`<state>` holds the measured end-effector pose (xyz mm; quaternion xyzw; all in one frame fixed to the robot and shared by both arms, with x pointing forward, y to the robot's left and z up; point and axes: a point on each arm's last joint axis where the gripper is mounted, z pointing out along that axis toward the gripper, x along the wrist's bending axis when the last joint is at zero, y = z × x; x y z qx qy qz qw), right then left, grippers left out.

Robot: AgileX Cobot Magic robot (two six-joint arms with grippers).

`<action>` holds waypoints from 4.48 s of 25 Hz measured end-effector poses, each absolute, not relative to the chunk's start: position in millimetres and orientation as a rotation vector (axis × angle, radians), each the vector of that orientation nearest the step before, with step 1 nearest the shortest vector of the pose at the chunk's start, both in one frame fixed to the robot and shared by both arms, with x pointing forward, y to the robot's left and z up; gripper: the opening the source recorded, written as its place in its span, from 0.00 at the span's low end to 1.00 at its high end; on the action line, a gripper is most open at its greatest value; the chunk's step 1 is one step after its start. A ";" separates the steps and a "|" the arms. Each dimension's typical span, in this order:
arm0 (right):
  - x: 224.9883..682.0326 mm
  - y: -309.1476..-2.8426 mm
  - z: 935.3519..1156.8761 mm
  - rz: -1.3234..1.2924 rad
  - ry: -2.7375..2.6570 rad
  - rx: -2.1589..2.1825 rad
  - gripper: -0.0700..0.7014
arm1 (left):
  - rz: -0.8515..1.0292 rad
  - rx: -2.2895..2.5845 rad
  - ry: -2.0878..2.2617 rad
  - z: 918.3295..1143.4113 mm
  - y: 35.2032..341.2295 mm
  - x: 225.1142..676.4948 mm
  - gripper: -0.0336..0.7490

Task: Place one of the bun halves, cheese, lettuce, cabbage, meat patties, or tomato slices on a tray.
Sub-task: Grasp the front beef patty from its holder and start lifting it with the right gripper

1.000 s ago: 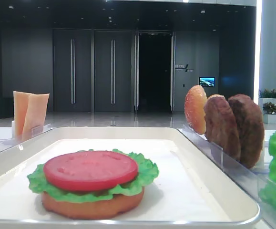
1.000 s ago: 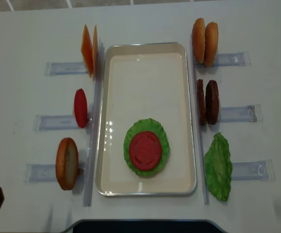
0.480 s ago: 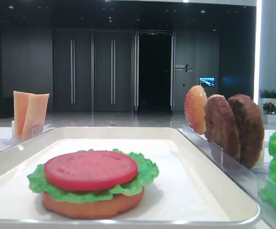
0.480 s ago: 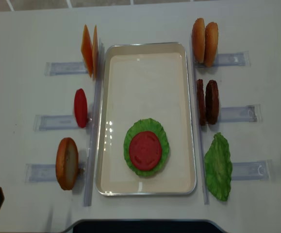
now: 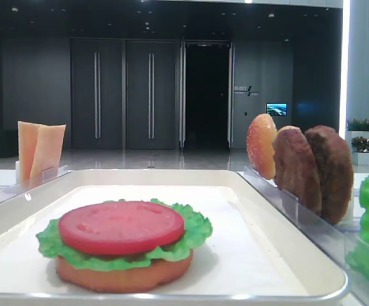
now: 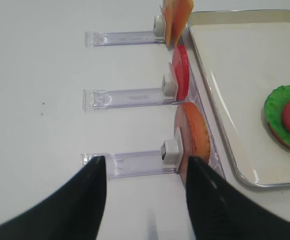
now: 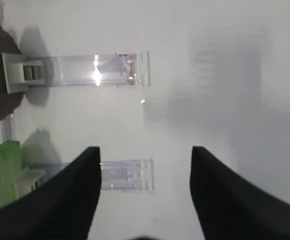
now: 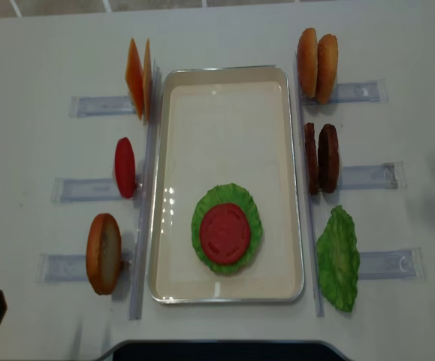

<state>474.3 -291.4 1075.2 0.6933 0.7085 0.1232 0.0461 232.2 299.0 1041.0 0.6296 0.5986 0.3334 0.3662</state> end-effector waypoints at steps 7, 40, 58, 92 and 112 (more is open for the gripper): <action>503.2 -287.0 1074.6 0.380 2.185 2.117 0.62 | 0.857 1.618 1.539 1041.0 299.0 232.2 0.52; 484.4 -133.0 1063.5 0.597 2.327 2.043 0.62 | 0.857 1.618 1.539 1041.0 299.0 232.2 0.14; 496.4 -116.9 1037.0 0.544 2.354 2.032 0.62 | 0.857 1.618 1.539 1041.0 299.0 232.2 0.04; 509.7 -112.9 1008.0 0.417 2.391 1.969 0.62 | 0.857 1.618 1.539 1041.0 299.0 232.2 0.04; 511.9 -114.9 1008.3 0.409 2.382 1.928 0.62 | 0.857 1.618 1.539 1041.0 299.0 232.2 0.04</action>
